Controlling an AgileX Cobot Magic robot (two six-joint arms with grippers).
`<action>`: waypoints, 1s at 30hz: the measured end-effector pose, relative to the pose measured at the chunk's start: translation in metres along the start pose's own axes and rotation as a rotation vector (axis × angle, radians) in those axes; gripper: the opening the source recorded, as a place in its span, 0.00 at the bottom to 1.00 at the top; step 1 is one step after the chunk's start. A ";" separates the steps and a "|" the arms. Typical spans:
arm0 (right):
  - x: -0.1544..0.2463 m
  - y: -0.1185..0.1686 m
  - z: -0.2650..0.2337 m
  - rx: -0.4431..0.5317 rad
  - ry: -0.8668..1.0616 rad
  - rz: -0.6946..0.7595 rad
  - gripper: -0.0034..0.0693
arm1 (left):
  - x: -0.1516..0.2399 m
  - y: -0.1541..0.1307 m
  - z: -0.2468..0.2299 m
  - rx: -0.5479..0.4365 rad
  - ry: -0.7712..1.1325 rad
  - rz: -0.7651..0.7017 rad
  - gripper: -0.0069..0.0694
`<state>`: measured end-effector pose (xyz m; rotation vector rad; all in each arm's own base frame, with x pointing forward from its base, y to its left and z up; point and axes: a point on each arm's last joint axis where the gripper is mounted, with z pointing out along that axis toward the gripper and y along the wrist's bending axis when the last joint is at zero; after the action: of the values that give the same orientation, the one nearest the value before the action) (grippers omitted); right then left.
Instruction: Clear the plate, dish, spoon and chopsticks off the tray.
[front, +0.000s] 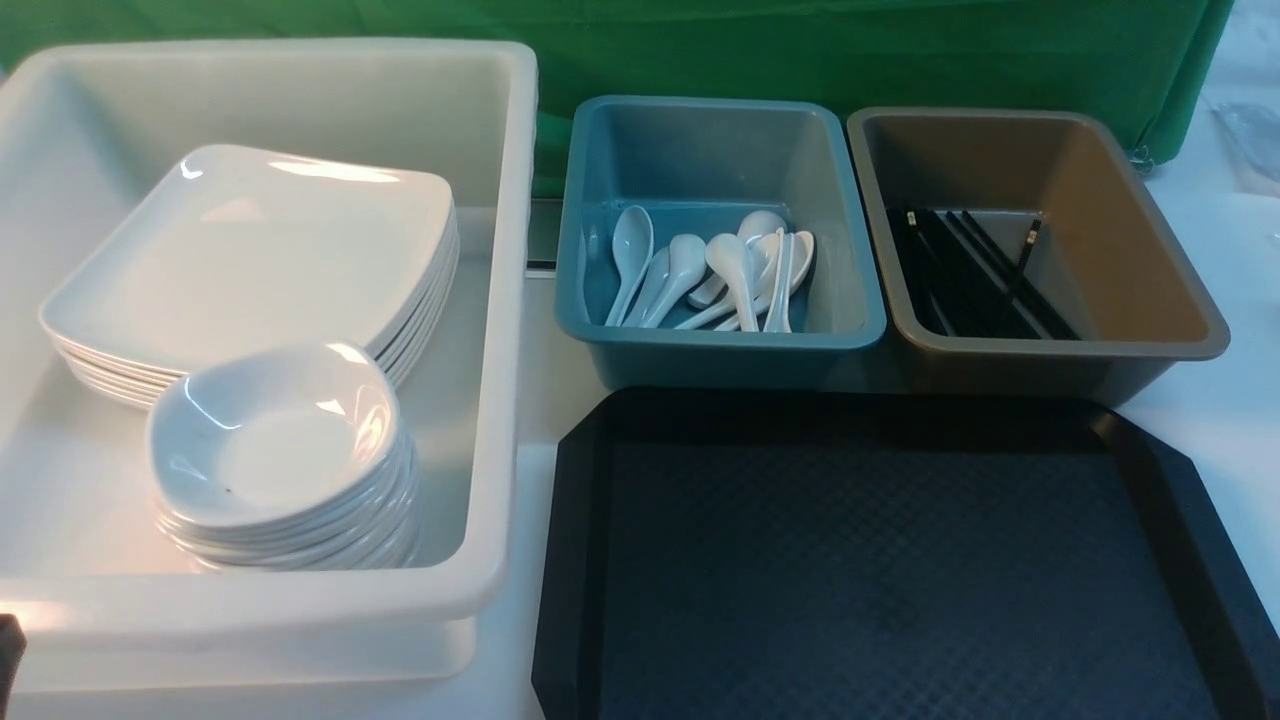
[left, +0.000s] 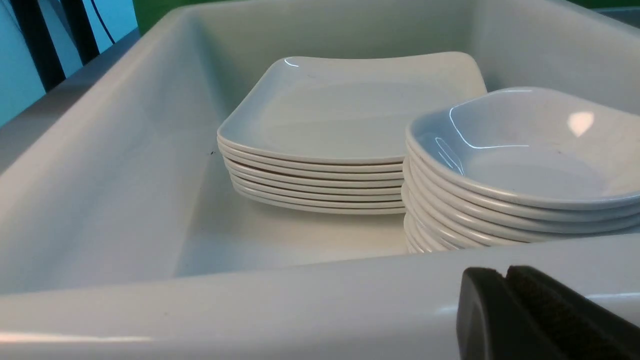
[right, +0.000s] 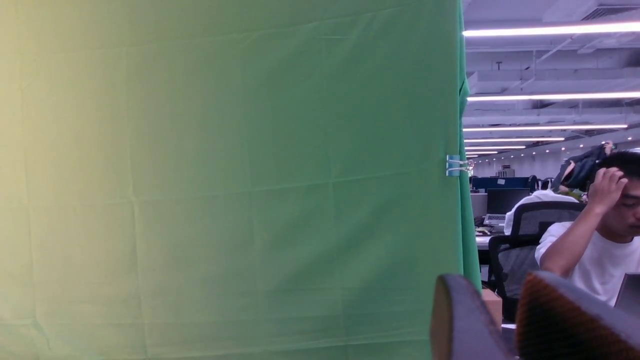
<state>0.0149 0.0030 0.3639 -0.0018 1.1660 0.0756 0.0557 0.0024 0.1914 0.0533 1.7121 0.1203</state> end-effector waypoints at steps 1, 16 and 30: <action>0.000 0.000 0.000 0.000 0.000 0.000 0.37 | 0.000 0.000 0.000 0.000 0.000 0.001 0.11; 0.000 0.000 0.000 0.000 0.000 0.000 0.37 | 0.000 0.000 0.000 0.000 0.003 0.009 0.11; 0.004 0.000 0.001 0.002 0.011 -0.075 0.37 | 0.000 0.000 0.000 0.000 0.003 0.014 0.11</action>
<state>0.0170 0.0028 0.3605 -0.0439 1.1762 0.0082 0.0556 0.0024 0.1911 0.0651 1.7150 0.1306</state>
